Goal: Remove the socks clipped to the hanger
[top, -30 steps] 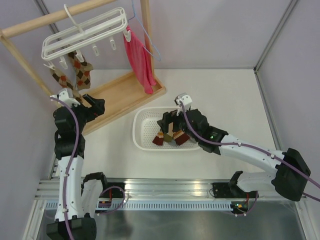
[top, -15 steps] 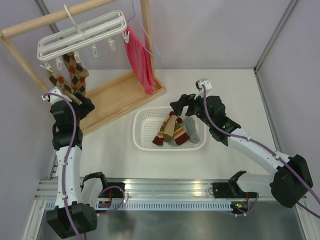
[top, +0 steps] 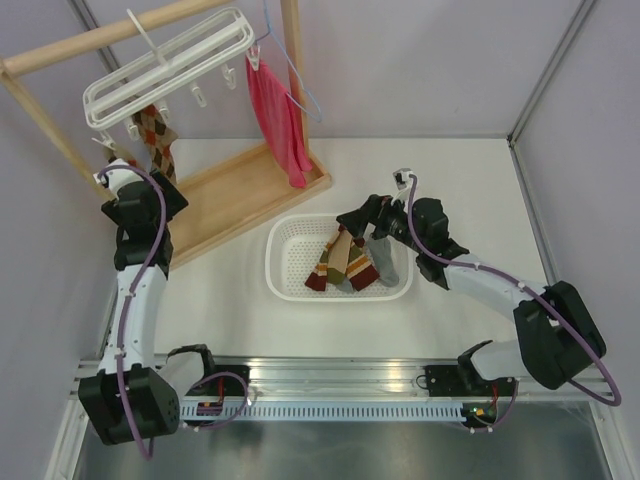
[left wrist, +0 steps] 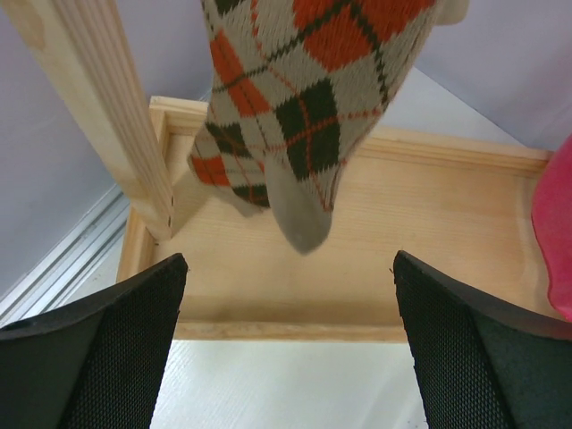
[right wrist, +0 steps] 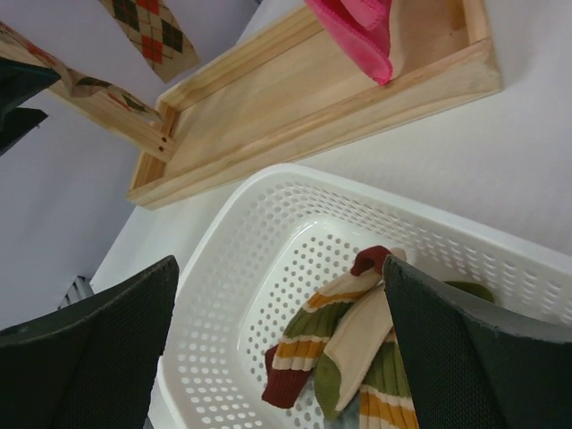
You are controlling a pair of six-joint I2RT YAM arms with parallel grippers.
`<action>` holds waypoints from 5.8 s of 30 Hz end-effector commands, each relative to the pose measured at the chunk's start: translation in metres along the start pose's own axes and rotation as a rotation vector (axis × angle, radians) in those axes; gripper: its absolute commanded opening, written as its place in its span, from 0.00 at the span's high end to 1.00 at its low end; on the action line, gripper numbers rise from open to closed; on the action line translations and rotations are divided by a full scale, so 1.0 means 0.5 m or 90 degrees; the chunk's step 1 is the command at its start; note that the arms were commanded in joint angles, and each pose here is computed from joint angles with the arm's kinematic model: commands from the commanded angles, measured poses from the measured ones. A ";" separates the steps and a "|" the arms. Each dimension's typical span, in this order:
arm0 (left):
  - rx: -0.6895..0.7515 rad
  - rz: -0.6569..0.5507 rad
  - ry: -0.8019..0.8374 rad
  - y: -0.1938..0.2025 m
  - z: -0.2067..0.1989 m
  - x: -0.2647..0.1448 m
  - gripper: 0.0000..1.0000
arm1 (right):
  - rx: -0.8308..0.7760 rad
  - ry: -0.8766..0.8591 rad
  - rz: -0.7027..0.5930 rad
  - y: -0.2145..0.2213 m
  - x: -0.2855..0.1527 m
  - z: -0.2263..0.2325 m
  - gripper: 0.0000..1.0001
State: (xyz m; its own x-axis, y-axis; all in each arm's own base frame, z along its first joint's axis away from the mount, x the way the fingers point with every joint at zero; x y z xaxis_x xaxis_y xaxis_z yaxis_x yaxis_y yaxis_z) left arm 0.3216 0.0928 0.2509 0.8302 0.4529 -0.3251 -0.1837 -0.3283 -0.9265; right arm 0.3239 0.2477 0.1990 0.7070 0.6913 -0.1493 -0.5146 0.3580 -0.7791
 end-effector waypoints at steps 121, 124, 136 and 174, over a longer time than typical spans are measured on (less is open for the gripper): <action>-0.020 0.079 0.381 -0.115 -0.136 -0.374 0.00 | -0.326 -0.185 -0.022 0.176 0.121 0.435 0.99; -0.017 0.034 0.370 -0.166 -0.140 -0.371 0.00 | -0.320 -0.190 -0.020 0.178 0.112 0.436 0.99; -0.016 -0.086 0.276 -0.317 -0.124 -0.364 0.00 | -0.307 -0.205 -0.020 0.178 0.079 0.443 0.99; -0.154 -0.025 0.316 -0.278 -0.212 -0.219 0.28 | -0.344 -0.244 0.019 0.237 0.084 0.495 0.99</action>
State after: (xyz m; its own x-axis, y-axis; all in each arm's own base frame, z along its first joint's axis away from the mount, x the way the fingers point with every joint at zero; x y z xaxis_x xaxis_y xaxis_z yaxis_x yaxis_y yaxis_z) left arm 0.3063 0.0064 0.4244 0.9844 0.0695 -0.1615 -0.1071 -0.4915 -0.8643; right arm 0.1745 0.4655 0.2377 0.4310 0.9007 -0.0548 -0.1706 0.0218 -0.9851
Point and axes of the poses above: each gripper's point midway between its finger pads, its own x axis out along the fingers, its own z axis along the line the jaws close on, y = z × x, the point moved 2 cm from there along -x, back along the fingers, and after that the axes turned 2 degrees about x, right-handed, at the moved point
